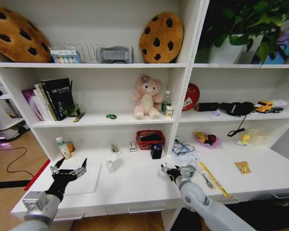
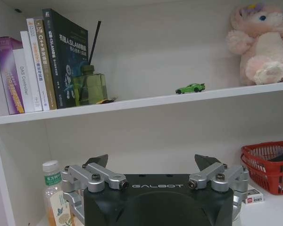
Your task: Organize the objects on the table.
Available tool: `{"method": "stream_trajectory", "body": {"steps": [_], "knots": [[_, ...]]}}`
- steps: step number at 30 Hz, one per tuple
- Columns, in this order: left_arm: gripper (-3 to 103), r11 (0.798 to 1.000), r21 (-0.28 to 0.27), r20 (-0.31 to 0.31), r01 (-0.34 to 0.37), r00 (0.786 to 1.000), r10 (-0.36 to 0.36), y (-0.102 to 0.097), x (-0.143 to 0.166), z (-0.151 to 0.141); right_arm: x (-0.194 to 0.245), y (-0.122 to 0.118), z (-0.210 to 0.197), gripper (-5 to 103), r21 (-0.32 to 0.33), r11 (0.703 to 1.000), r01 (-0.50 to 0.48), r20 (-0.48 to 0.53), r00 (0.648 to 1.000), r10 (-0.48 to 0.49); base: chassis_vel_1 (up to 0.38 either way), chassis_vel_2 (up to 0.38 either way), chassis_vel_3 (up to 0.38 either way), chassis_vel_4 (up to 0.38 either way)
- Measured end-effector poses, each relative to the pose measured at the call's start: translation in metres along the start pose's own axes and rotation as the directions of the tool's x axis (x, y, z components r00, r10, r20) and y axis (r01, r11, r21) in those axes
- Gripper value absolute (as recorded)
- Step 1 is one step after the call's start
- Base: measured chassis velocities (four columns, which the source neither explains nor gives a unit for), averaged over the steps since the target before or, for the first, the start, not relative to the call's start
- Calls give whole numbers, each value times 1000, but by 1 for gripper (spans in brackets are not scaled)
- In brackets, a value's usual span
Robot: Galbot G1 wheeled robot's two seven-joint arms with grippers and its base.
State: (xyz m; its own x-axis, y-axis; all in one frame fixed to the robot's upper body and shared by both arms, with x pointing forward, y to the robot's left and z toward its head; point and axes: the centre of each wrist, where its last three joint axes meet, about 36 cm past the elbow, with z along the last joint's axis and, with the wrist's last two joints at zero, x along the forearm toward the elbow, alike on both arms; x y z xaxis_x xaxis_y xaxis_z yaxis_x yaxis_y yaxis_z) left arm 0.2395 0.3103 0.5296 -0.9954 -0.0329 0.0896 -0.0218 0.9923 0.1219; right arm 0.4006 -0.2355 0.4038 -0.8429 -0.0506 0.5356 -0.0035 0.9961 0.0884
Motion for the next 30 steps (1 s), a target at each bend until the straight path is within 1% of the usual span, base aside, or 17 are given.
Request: {"method": "stream_trajectory", "body": {"steps": [11,12,13,14,15,16,18,20,21,22,24,25,26,27,29,30], "knots": [[100,1000,0,0,0,1000,0,0,0,0,-22,-9,0,100,-12,1000,18,-18,1000,-19,0,0,0,0],[100,1000,0,0,0,1000,0,0,0,0,-24,-9,0,102,-14,1000,22,-19,1000,-22,0,0,0,0],[100,1000,0,0,0,1000,0,0,0,0,-26,-9,-1,100,-15,1000,24,-19,1000,-24,0,0,0,0],[100,1000,0,0,0,1000,0,0,0,0,-26,-9,-1,100,-15,1000,24,-19,1000,-24,0,0,0,0],[100,1000,0,0,0,1000,0,0,0,0,-27,-9,-1,97,-16,1000,25,-20,999,-25,0,0,0,0],[100,1000,0,0,0,1000,0,0,0,0,-28,-9,-1,92,-13,1000,26,-20,999,-26,0,0,0,0],[100,1000,0,0,0,1000,0,0,0,0,-29,-10,0,92,-7,1000,25,-19,1000,-25,0,0,0,0],[100,1000,0,0,0,1000,0,0,0,0,-31,-12,3,81,3,1000,23,-20,1000,-23,0,0,0,0],[100,1000,0,0,0,1000,0,0,0,0,-31,-12,3,81,3,1000,23,-20,1000,-23,0,0,0,0],[100,1000,0,0,0,1000,0,0,0,0,-31,-12,3,76,3,1000,24,-21,999,-24,0,0,0,0],[100,1000,0,0,0,1000,0,0,0,0,-30,-12,4,76,3,1000,28,-24,999,-28,0,0,0,0],[100,1000,0,0,0,1000,0,0,0,0,-30,-12,5,65,2,999,37,-27,999,-37,0,0,0,0],[100,1000,0,0,0,1000,0,0,0,0,-31,-12,7,60,1,999,40,-23,999,-40,0,0,0,0],[100,1000,0,0,0,1000,0,0,0,0,-31,-12,7,60,1,999,40,-23,999,-40,0,0,0,0],[100,1000,0,0,0,1000,0,0,0,0,-31,-12,7,48,3,999,40,-19,999,-40,0,0,0,0],[100,1000,0,0,0,1000,0,0,0,0,-31,-12,7,48,3,999,40,-19,999,-40,0,0,0,0]]}}
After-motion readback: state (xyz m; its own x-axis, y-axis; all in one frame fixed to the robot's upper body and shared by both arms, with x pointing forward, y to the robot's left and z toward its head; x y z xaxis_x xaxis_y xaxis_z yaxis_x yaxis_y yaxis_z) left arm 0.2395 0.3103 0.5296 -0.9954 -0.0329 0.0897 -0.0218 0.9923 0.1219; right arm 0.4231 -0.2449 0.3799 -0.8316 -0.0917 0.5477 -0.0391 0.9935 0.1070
